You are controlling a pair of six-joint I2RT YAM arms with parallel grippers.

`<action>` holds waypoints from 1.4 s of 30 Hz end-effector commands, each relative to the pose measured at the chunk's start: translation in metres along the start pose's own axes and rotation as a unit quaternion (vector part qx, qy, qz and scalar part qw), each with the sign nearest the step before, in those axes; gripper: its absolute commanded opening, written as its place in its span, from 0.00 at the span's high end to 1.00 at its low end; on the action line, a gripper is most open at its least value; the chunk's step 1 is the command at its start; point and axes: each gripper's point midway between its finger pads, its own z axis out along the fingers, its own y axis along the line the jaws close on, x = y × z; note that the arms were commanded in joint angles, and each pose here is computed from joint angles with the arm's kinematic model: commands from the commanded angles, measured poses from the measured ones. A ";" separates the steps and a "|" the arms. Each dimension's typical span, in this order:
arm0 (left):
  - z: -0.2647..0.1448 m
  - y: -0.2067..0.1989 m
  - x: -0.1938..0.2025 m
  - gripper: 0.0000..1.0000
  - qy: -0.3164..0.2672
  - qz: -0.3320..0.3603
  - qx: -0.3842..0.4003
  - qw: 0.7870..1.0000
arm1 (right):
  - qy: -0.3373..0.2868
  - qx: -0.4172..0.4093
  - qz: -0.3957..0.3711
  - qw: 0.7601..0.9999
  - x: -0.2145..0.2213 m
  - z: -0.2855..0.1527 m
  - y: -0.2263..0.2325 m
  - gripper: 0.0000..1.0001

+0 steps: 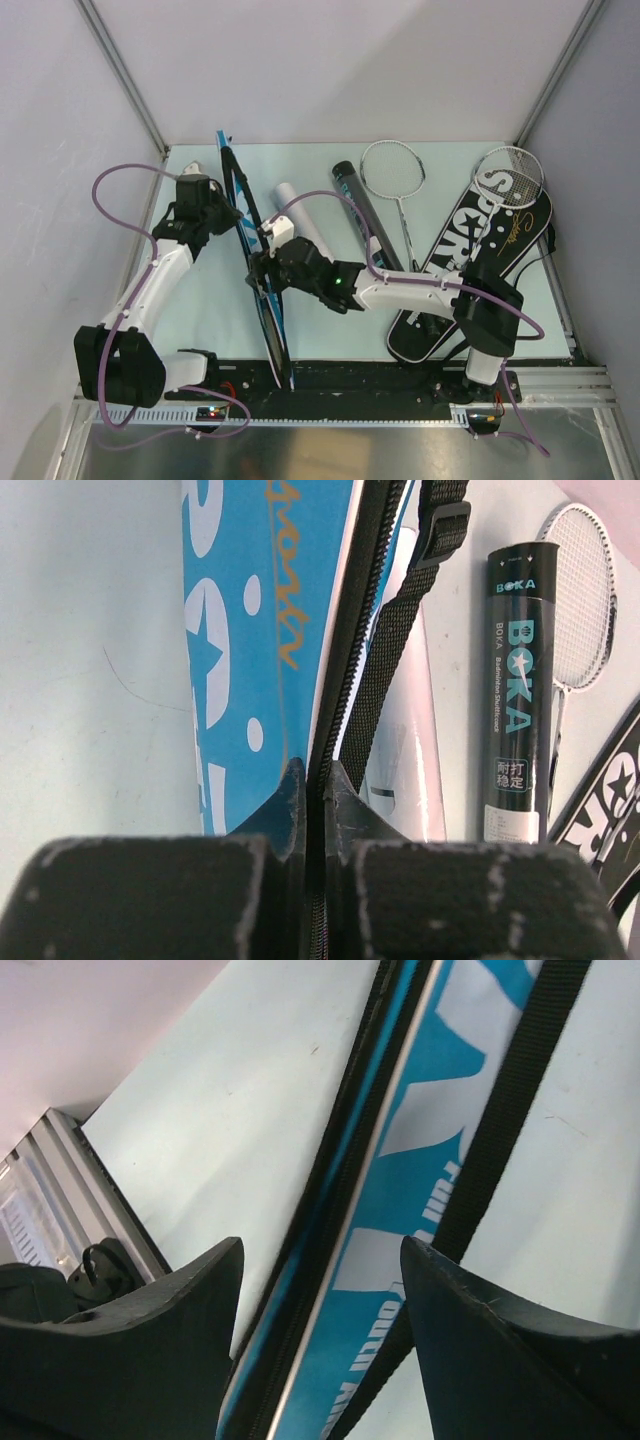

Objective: Pack up the badminton gear
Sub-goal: Adjust the racket bag at the center of the board.

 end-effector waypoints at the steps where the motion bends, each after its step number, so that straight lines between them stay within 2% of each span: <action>1: -0.010 -0.014 -0.032 1.00 -0.054 -0.053 0.009 0.997 | -0.016 0.010 -0.009 1.000 -0.005 -0.005 0.010 0.30; 9: -0.017 -0.004 -0.037 1.00 -0.080 -0.069 -0.012 0.994 | -0.012 0.045 -0.031 0.998 0.007 0.008 0.004 0.31; 12: -0.021 -0.003 -0.041 1.00 -0.091 -0.067 -0.013 0.994 | -0.002 0.054 -0.050 0.997 0.014 0.016 0.002 0.37; 13: -0.022 -0.004 -0.041 0.99 -0.090 -0.067 -0.011 0.994 | 0.001 0.057 -0.055 0.997 0.016 0.018 0.000 0.41; 14: -0.022 -0.005 -0.041 0.97 -0.090 -0.066 -0.008 0.994 | 0.002 0.061 -0.061 0.996 0.016 0.020 -0.002 0.49; 15: -0.023 -0.007 -0.041 0.91 -0.087 -0.065 -0.005 0.994 | 0.002 0.067 -0.066 0.996 0.017 0.020 -0.005 0.60; 16: -0.024 -0.008 -0.042 0.84 -0.088 -0.062 -0.002 0.994 | 0.002 0.073 -0.070 0.995 0.017 0.020 -0.007 0.76; 17: -0.025 -0.006 -0.045 0.72 -0.090 -0.058 -0.005 0.994 | 0.000 0.080 -0.075 0.994 0.015 0.019 -0.010 0.88; 19: -0.031 0.001 -0.056 0.56 -0.102 -0.055 -0.022 0.993 | -0.001 0.089 -0.083 0.993 0.012 0.016 -0.014 0.97; 21: -0.038 0.012 -0.075 0.47 -0.122 -0.054 -0.042 0.990 | -0.002 0.093 -0.087 0.992 0.010 0.012 -0.017 0.99; 27: -0.061 0.029 -0.141 0.35 -0.181 -0.016 -0.083 0.980 | -0.010 0.096 -0.094 0.991 0.004 -0.001 -0.020 1.00; 35: -0.043 0.019 -0.168 0.32 -0.164 0.088 -0.074 0.980 | -0.009 0.072 -0.119 0.990 0.000 -0.013 -0.011 1.00; 42: -0.027 0.024 -0.200 0.27 -0.183 0.018 -0.093 0.978 | -0.011 0.079 -0.154 0.985 0.004 -0.020 -0.014 1.00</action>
